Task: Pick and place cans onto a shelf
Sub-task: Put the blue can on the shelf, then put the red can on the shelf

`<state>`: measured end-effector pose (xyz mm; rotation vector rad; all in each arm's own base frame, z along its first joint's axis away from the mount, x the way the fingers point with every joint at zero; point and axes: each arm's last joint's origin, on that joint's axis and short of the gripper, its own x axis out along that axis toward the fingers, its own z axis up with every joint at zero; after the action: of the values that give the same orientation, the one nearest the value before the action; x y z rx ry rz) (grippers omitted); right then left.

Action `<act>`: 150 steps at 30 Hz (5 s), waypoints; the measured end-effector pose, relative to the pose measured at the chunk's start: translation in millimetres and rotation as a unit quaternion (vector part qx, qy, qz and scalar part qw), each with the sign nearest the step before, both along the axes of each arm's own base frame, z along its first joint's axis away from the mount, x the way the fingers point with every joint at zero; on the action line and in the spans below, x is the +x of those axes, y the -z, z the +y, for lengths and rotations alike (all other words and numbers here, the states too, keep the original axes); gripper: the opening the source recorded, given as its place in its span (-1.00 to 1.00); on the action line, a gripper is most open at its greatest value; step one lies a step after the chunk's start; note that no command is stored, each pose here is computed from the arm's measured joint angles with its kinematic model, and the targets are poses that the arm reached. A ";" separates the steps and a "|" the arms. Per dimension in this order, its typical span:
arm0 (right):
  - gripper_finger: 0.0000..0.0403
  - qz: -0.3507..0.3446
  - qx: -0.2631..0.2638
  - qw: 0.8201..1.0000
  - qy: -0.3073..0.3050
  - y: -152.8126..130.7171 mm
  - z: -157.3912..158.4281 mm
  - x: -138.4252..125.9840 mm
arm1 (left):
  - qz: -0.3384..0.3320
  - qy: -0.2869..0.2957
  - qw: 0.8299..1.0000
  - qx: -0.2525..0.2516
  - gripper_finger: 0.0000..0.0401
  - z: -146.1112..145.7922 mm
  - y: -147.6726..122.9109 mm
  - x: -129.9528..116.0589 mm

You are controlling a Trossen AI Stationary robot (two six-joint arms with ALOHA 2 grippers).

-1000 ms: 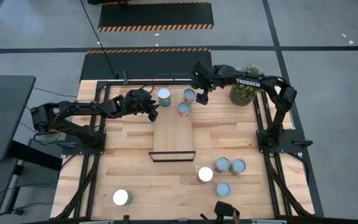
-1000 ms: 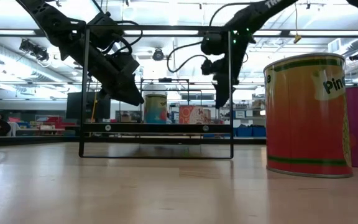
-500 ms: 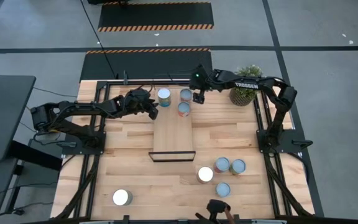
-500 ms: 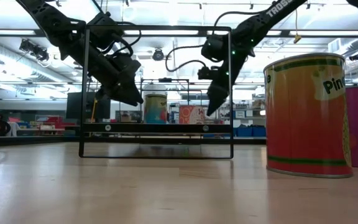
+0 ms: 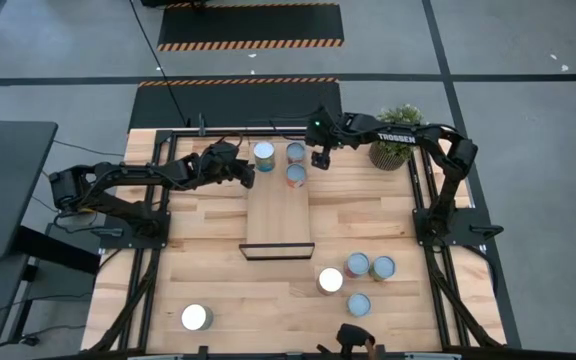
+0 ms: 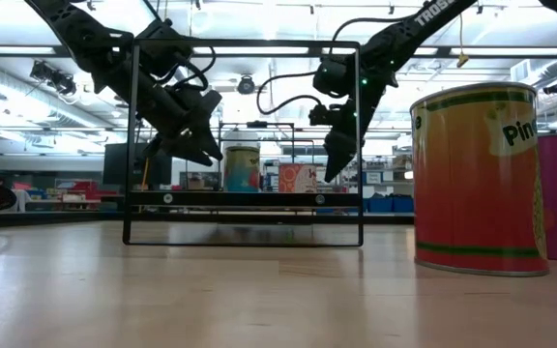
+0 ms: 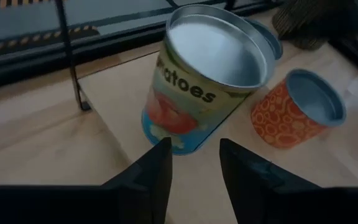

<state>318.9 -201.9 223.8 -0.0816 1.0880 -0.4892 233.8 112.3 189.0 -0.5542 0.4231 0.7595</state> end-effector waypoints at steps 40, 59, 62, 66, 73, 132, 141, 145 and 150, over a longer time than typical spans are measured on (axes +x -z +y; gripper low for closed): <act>0.85 -0.008 0.050 0.999 -0.001 1.5 37.9 15.0 | -0.010 0.035 0.999 -0.001 -0.30 4.2 35.8 28.2; 0.85 -0.013 0.048 0.999 0.008 0.8 43.9 18.1 | -0.025 0.054 0.998 0.010 -0.30 -1.0 23.5 26.9; 0.85 -0.024 0.041 0.999 0.004 -0.6 43.0 20.2 | -0.019 0.047 0.999 0.016 -0.30 -5.5 17.2 23.8; 0.85 -0.026 0.060 0.998 -0.012 0.0 45.0 20.3 | -0.022 0.041 0.999 0.015 -0.30 -12.1 9.0 20.2; 0.85 -0.003 0.052 0.998 -0.021 0.8 49.4 19.0 | -0.030 0.012 0.999 -0.008 -0.30 -27.9 0.3 15.0; 0.85 -0.277 0.205 0.937 -0.056 -119.5 323.5 -40.9 | -0.125 0.332 0.892 -0.282 -0.30 -263.8 -58.8 -57.2; 0.85 -0.190 0.219 0.948 -0.127 -108.5 373.6 -81.4 | -0.066 0.304 0.911 -0.271 -0.30 -293.5 -73.3 -24.8; 0.85 -0.150 0.203 0.956 -0.148 -102.9 388.0 -102.1 | -0.054 0.274 0.914 -0.293 -0.30 -305.5 -71.5 -12.0; 0.85 -0.119 0.203 0.959 -0.157 -99.1 398.6 -119.4 | -0.049 0.232 0.913 -0.333 -0.30 -315.6 -61.7 -0.9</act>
<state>199.5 196.7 322.9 0.1614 0.8984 0.0172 232.8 -203.4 250.7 -1.0775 0.6959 0.1064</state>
